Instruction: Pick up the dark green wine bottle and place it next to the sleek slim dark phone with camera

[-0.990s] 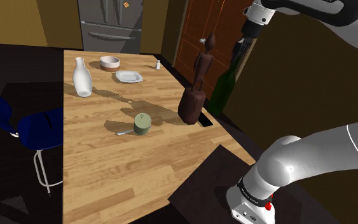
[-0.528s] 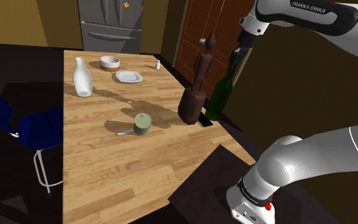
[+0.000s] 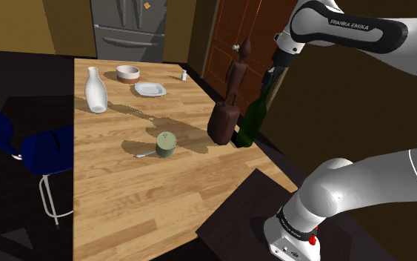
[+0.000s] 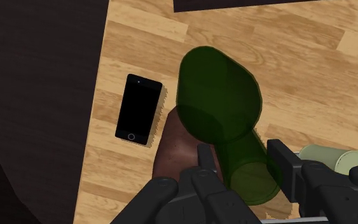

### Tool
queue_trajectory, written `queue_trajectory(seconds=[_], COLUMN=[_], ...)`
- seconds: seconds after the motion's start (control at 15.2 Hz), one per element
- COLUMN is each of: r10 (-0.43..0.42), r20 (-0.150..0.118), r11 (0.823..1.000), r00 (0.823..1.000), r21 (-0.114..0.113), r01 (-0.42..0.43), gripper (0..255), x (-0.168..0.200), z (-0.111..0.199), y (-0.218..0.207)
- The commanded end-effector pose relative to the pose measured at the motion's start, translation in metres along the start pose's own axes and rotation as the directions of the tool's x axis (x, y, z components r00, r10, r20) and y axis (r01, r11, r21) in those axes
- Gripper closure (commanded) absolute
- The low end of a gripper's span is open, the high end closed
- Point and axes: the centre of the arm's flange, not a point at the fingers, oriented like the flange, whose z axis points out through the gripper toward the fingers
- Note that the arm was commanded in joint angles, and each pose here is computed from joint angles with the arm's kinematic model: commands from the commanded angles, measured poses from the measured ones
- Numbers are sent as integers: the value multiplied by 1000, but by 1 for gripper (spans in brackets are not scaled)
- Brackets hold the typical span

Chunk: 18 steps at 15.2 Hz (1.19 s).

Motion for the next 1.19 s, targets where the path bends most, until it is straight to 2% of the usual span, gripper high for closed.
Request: queue_trajectory(seconds=[0.0, 1.12], r10=[0, 0], r20=[-1, -1], r11=[1000, 1000], r00=[1000, 1000], r21=[0, 0], r01=[0, 0], gripper=[255, 255], x=[-2, -11], z=[10, 100], y=[-1, -5])
